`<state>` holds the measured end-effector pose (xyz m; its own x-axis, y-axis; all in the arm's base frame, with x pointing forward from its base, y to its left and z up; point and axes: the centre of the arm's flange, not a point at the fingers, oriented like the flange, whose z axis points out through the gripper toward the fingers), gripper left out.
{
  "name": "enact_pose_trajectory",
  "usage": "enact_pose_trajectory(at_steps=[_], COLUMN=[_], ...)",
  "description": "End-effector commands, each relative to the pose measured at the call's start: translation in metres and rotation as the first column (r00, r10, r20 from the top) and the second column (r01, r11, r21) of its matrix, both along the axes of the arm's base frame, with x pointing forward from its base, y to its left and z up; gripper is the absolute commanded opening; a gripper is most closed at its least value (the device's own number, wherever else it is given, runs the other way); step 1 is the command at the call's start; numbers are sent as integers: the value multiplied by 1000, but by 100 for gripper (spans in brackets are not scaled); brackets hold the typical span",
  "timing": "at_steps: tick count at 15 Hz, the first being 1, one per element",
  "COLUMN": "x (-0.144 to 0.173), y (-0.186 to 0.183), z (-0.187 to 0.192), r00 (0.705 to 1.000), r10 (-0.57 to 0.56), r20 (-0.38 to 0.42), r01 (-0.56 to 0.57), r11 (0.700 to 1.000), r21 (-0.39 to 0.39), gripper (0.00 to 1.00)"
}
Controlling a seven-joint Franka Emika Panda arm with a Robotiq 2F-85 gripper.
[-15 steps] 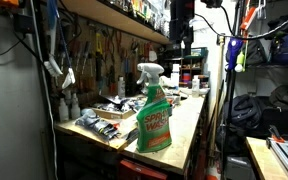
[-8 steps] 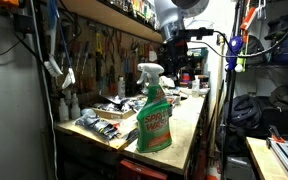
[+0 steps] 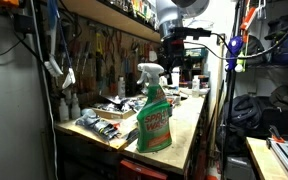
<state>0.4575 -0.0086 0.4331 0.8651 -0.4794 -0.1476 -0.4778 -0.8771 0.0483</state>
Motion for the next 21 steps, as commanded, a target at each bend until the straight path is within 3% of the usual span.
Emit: enact_pose_trajectory(at_steps=[1, 2, 4, 6, 7, 15, 19, 21], x=[2, 4, 9, 9, 18, 20, 24, 27], y=[-9, -12, -16, -16, -17, -17, -11, -8], z=[-18, -22, -31, -42, -25, -24, -46, -59], r00=[985, 972, 945, 931, 943, 938, 931, 932], r10=[-87, -100, -76, -40, -60, -56, -31, -21], r20=[151, 212, 317, 363, 329, 343, 363, 363], r01=[73, 80, 68, 57, 57, 55, 53, 61], r11=[992, 991, 997, 998, 998, 998, 997, 993], r21=[101, 103, 36, -34, 17, 11, -53, -99], gripper=[100, 100, 100, 100, 100, 100, 100, 91])
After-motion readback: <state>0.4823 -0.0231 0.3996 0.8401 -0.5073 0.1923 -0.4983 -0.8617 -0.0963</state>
